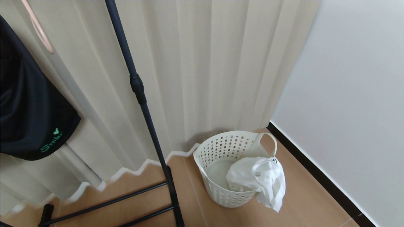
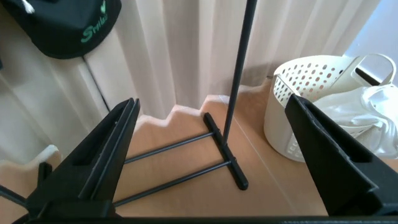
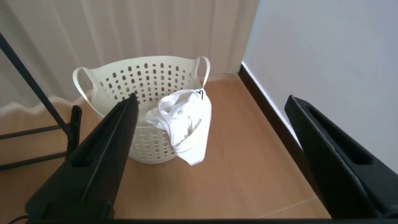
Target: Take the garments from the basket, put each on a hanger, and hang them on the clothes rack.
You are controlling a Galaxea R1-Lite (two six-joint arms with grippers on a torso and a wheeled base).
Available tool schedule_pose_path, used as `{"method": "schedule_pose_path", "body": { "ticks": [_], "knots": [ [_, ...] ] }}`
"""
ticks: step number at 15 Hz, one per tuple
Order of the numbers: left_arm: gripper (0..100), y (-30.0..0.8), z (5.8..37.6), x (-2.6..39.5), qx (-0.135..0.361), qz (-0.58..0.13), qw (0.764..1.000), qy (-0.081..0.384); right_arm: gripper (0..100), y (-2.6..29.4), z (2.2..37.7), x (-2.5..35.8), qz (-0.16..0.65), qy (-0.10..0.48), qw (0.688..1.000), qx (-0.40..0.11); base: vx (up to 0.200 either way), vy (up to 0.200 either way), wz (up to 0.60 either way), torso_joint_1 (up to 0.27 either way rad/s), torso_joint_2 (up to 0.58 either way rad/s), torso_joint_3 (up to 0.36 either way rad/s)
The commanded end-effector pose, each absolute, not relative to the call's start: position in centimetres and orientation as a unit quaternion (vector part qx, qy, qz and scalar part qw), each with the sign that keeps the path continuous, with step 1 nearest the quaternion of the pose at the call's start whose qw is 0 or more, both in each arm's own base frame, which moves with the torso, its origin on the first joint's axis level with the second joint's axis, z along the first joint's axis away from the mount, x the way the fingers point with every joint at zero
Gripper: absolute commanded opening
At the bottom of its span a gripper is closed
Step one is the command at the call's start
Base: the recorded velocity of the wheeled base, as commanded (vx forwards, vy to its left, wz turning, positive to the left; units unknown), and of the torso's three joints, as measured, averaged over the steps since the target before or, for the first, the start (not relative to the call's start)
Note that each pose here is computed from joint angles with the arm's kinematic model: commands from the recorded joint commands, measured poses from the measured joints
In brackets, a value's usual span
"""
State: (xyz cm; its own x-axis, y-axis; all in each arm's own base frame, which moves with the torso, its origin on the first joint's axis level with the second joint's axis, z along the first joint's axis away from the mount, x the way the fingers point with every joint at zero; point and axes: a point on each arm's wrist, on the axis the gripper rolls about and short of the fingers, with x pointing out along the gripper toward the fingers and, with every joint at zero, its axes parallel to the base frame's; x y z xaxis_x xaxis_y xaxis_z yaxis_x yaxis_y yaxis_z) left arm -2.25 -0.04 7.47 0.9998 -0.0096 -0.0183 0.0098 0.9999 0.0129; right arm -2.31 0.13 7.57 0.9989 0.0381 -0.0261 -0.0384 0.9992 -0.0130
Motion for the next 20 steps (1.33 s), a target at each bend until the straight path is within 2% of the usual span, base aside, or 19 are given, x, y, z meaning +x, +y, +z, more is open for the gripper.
{"method": "schedule_pose_path", "body": {
  "ticks": [1,20],
  "knots": [
    [100,-0.04,7.51,-2.25,0.006,-0.005,1.000,0.009,100,0.13,7.58,-2.30,0.019,0.013,1.000,-0.007,0.000,0.000,0.00,0.007,0.10,-0.105],
    [100,-0.04,7.47,-2.24,0.005,-0.004,1.000,0.010,100,0.13,7.61,-2.31,0.019,0.013,1.000,-0.008,0.000,0.000,0.00,0.003,0.01,-0.191]
  ]
}}
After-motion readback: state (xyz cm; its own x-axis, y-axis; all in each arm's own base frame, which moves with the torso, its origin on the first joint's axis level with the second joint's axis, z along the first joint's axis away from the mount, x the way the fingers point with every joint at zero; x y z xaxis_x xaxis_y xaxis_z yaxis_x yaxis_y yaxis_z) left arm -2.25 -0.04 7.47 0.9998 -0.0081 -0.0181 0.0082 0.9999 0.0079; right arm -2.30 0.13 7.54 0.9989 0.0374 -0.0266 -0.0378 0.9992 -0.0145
